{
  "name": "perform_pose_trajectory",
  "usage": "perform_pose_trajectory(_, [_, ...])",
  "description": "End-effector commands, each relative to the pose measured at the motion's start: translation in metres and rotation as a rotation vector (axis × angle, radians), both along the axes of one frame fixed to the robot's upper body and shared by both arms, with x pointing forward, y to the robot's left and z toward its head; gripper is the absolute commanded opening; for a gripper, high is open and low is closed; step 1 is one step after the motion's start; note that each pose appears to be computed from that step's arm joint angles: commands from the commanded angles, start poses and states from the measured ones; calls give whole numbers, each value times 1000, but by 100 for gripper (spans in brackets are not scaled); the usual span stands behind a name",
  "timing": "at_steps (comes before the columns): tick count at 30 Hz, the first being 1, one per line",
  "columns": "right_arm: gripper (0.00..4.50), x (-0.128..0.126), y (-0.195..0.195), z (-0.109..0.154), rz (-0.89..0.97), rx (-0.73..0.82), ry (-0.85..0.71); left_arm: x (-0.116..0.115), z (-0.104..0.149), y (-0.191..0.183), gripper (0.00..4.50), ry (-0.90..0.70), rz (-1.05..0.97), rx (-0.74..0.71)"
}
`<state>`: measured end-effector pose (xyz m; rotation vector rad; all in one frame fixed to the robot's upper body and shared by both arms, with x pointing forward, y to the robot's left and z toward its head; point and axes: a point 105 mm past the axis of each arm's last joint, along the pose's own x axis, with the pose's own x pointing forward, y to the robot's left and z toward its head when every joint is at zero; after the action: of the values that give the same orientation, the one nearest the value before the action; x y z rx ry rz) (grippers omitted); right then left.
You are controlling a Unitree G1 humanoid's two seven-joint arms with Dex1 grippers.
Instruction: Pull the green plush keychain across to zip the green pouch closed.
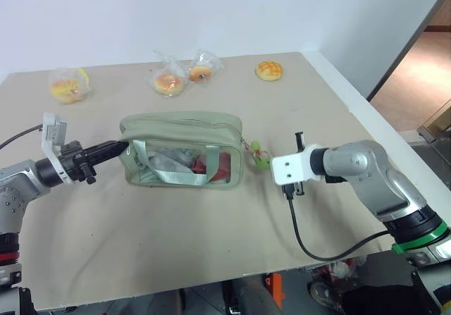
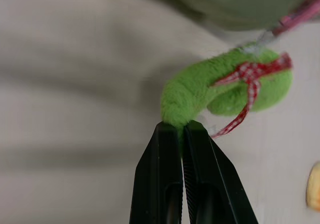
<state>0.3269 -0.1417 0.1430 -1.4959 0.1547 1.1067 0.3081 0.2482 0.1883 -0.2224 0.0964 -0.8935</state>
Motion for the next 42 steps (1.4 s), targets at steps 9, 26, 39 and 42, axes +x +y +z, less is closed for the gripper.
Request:
perform_pose_trajectory(9, [3,-5,-5,-2,16,-38,53,-2,-13,8,0,69,50,4])
perform_pose_trajectory(26, [366,-27,-44,58,-303,724,428,-10,4,13,331,63,61,23])
perform_pose_trajectory(39, [434,-52,-57,91,-333,1062,488,-46,20,60,430,47,210,138])
perform_pose_trajectory(42, [434,-53,-60,89,-361,1114,493,-50,22,74,430,47,268,94])
